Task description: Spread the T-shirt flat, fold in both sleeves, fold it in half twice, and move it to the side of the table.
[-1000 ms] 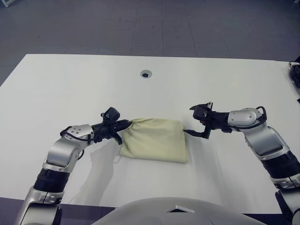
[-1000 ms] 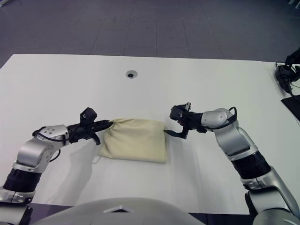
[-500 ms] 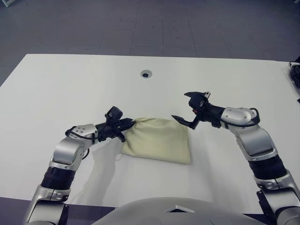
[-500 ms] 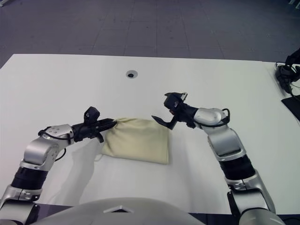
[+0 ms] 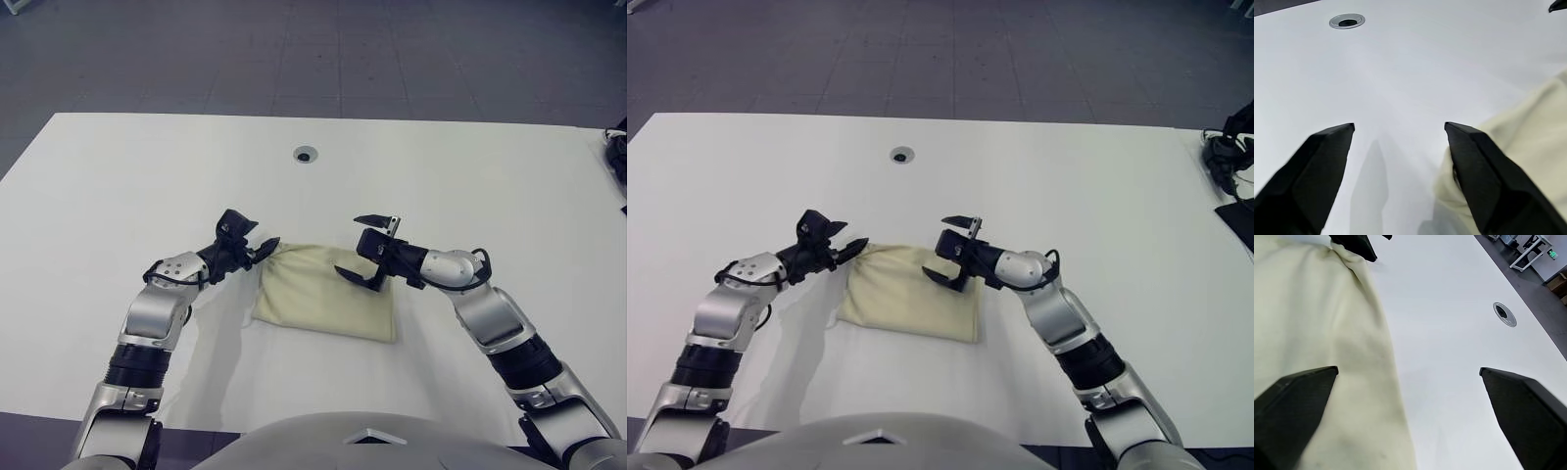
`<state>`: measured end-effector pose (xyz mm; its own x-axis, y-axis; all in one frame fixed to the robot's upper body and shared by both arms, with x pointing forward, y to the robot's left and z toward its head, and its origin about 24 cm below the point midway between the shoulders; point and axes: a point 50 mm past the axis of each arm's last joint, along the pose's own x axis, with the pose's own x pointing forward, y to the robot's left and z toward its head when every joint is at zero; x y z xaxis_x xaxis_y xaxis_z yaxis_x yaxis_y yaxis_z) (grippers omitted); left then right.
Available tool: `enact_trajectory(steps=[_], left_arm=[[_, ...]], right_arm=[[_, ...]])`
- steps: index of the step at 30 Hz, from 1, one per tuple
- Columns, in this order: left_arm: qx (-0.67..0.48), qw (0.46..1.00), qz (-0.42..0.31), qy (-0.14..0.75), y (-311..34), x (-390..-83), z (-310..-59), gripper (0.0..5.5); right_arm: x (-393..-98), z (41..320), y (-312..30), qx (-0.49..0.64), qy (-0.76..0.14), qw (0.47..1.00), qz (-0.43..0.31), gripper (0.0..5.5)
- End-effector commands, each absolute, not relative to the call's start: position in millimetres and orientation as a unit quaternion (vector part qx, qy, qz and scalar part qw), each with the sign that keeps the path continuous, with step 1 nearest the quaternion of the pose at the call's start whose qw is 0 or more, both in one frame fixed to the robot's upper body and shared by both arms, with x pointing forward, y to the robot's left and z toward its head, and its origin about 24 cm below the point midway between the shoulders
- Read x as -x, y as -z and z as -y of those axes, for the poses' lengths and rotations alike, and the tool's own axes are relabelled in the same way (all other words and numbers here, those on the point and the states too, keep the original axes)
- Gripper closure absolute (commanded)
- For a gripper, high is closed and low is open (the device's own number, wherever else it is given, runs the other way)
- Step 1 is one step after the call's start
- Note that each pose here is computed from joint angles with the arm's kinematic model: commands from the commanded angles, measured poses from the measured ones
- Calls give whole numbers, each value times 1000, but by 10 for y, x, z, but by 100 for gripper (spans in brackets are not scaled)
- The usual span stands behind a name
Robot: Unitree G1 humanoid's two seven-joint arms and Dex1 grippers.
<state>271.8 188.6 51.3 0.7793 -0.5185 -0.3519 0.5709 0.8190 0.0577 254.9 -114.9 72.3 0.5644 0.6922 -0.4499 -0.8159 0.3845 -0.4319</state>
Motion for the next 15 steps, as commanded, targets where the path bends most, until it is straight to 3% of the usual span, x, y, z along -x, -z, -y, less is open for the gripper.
enact_trajectory(steps=[1,8,15], left_arm=[[-109,940,-171,276,-451,-2787,-1981,137],[-153,932,-196,264,-264,-2843,-2107,13],[-164,945,-150,239,-351,-2954,-2165,13]], right_arm=[[-2507,1153,-657,316,-456,825,-105,10],[-2469,1161,-666,302,-451,833,-111,10],[-2477,1164,-709,285,-441,845,-106,10]])
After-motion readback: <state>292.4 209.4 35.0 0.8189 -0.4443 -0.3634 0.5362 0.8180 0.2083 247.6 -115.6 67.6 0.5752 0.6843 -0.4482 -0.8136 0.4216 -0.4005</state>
